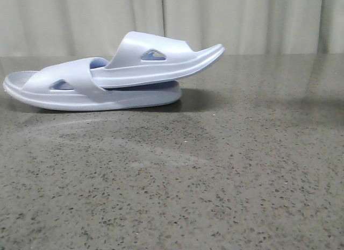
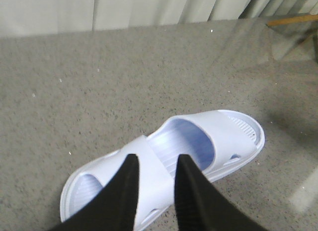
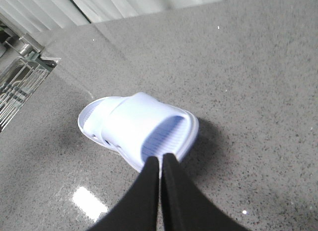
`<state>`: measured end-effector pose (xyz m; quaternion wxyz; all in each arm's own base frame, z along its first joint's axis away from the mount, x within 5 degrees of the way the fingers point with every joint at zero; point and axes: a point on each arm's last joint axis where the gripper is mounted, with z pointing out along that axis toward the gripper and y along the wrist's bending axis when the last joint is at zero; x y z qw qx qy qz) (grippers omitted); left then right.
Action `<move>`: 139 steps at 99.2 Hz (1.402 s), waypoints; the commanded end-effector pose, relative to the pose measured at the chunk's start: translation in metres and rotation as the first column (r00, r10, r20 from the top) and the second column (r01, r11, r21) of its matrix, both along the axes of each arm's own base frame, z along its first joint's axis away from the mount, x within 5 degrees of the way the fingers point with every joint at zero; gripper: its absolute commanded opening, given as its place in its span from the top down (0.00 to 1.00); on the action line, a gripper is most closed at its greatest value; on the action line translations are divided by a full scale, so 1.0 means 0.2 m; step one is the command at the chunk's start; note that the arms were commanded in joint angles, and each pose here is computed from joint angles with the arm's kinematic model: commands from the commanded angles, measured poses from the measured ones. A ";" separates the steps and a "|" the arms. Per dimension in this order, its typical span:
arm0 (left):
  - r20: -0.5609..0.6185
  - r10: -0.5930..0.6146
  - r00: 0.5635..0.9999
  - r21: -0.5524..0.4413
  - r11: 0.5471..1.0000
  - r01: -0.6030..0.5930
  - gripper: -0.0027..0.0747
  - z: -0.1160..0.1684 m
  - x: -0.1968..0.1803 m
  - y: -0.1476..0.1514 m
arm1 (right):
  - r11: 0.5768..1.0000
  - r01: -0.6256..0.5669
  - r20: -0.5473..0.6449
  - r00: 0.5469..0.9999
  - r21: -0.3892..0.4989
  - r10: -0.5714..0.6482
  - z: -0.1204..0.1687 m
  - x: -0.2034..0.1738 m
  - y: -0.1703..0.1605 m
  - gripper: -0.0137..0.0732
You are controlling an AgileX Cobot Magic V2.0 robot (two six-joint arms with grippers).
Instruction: Insert blue slippers together front up
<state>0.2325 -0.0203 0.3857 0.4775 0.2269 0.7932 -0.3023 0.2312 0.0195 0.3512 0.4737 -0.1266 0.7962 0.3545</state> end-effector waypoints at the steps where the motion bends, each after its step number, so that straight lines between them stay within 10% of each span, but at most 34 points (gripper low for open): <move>1: 0.169 0.035 0.985 -0.018 0.999 -0.032 0.95 0.18 -0.11 -0.03 | 0.999 0.034 0.105 0.994 0.018 -0.036 0.10 -0.07 0.01 0.95; 45: 0.433 0.406 0.805 -0.069 0.905 -0.419 0.95 0.10 -0.45 -0.03 | 0.921 0.385 0.225 0.894 0.057 -0.387 0.02 -0.31 0.02 0.94; 95: 0.355 0.433 0.829 -0.020 0.889 -0.457 0.95 -0.46 -0.67 -0.04 | 0.886 0.457 0.225 0.874 -0.077 -0.431 -0.39 -0.55 0.05 0.94; 139: 0.365 0.494 0.789 -0.092 0.863 -0.498 0.95 -0.44 -0.68 -0.02 | 0.894 0.443 0.224 0.881 -0.076 -0.417 -0.45 -0.59 0.05 0.95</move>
